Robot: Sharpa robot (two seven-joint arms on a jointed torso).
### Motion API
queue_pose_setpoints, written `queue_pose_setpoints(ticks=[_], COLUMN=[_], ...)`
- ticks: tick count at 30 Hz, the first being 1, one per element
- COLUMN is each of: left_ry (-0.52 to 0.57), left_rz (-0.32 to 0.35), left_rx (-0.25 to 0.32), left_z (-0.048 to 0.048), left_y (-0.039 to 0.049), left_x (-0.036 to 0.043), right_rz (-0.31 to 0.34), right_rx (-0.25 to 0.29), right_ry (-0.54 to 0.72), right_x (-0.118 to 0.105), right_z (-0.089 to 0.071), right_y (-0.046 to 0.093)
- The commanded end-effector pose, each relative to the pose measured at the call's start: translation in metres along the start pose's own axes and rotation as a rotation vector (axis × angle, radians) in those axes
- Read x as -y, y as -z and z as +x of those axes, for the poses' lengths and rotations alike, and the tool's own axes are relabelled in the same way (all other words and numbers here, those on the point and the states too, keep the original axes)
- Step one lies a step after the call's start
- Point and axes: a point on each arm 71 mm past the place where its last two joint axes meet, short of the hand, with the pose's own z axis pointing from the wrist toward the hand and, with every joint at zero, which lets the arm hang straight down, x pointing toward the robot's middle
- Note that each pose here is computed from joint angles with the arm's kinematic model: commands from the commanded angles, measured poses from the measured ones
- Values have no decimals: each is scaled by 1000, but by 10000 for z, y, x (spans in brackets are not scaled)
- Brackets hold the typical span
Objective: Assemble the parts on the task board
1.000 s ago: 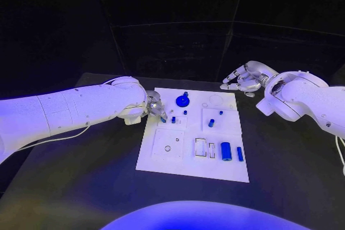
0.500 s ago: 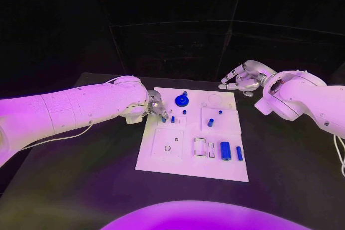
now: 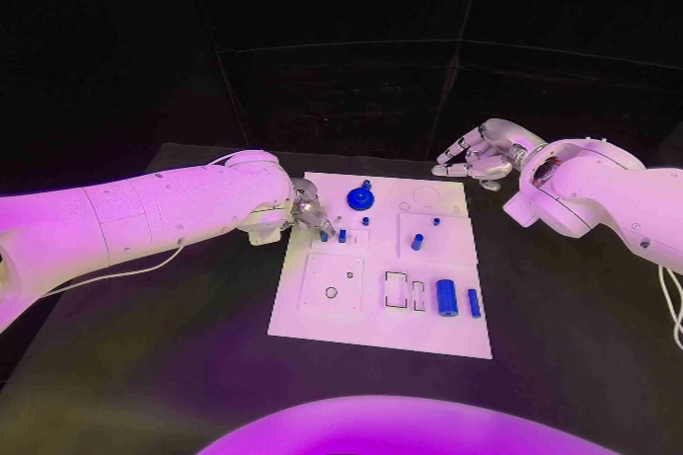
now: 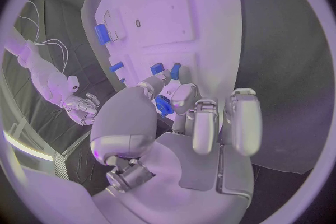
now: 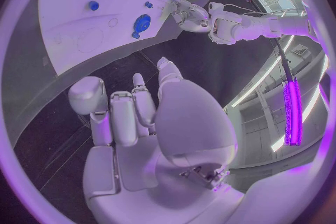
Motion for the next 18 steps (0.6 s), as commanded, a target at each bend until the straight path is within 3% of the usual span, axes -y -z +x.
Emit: queue_pose_setpoints(ticks=[1,11,18], left_ry=[-3,41,121], left_rz=[-22,-7,59], left_rx=[-7,56,142], left_z=[8,-43,-115], left_y=[-3,22,65], left_x=[-30,-78,-92], right_rz=[-9,-9,-10], right_rx=[-4,-3,-3], right_ry=[4,4,4], right_x=[-15,-10,-13], right_z=[-5,-9,-3], right_y=[-2,-2,-12])
